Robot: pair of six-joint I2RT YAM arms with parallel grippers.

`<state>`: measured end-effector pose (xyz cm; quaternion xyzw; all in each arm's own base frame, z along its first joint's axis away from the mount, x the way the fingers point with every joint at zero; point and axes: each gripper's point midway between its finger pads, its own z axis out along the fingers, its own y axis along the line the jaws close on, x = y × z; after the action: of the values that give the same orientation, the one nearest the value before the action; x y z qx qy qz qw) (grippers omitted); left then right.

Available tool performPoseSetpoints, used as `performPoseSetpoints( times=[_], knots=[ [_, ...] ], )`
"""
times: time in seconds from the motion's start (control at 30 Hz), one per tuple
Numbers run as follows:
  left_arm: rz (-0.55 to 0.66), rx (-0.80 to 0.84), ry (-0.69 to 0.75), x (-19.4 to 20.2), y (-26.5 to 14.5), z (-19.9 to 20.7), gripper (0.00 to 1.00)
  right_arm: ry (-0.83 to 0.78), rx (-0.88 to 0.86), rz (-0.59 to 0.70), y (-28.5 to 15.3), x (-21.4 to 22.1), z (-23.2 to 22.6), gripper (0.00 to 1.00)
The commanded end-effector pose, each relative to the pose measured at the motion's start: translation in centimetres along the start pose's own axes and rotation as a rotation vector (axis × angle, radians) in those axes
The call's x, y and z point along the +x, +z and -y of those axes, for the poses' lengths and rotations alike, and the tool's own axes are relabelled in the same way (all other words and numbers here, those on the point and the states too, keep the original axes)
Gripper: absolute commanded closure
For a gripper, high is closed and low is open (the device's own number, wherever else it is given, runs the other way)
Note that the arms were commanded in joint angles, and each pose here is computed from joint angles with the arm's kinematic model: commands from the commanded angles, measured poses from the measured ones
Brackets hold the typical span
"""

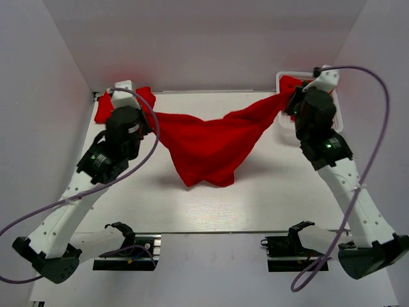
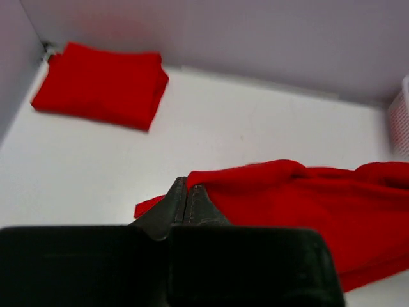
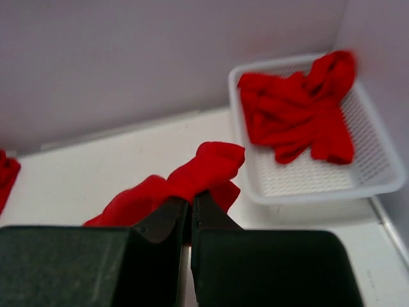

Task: Fold and stack the t-shirts
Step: Flatten out the tshirt

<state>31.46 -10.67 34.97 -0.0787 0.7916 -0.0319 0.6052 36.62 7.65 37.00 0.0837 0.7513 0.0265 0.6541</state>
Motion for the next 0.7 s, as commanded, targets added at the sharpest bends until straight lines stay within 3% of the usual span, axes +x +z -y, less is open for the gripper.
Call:
performPoseSetpoints(
  times=[0.0, 0.17, 0.2, 0.33, 0.5, 0.67],
  knots=[
    [0.216, -0.018, -0.035, -7.8, -4.3, -2.5, 1.00, 0.050, 0.153, 0.182, -3.7, -7.9, 3.7, 1.00],
    [0.387, 0.076, -0.071, -14.2, -9.5, -3.4, 1.00, 0.084, 0.154, 0.352, -9.3, -14.8, 5.6, 1.00],
    [0.467, 0.102, -0.089, -16.7, -12.2, -4.4, 1.00, 0.083, 0.167, 0.412, -11.4, -17.1, 6.5, 1.00],
    [0.577, 0.212, -0.110, -20.0, -16.4, -4.7, 1.00, 0.131, 0.112, 0.541, -16.4, -21.6, 7.4, 1.00],
    [0.700, 0.358, -0.110, -23.9, -21.7, -4.5, 1.00, 0.160, 0.023, 0.661, -22.0, -25.5, 8.1, 1.00],
    [0.746, 0.406, -0.101, -25.7, -23.9, -4.5, 1.00, 0.155, -0.034, 0.696, -24.4, -26.7, 8.1, 1.00]
  ],
)
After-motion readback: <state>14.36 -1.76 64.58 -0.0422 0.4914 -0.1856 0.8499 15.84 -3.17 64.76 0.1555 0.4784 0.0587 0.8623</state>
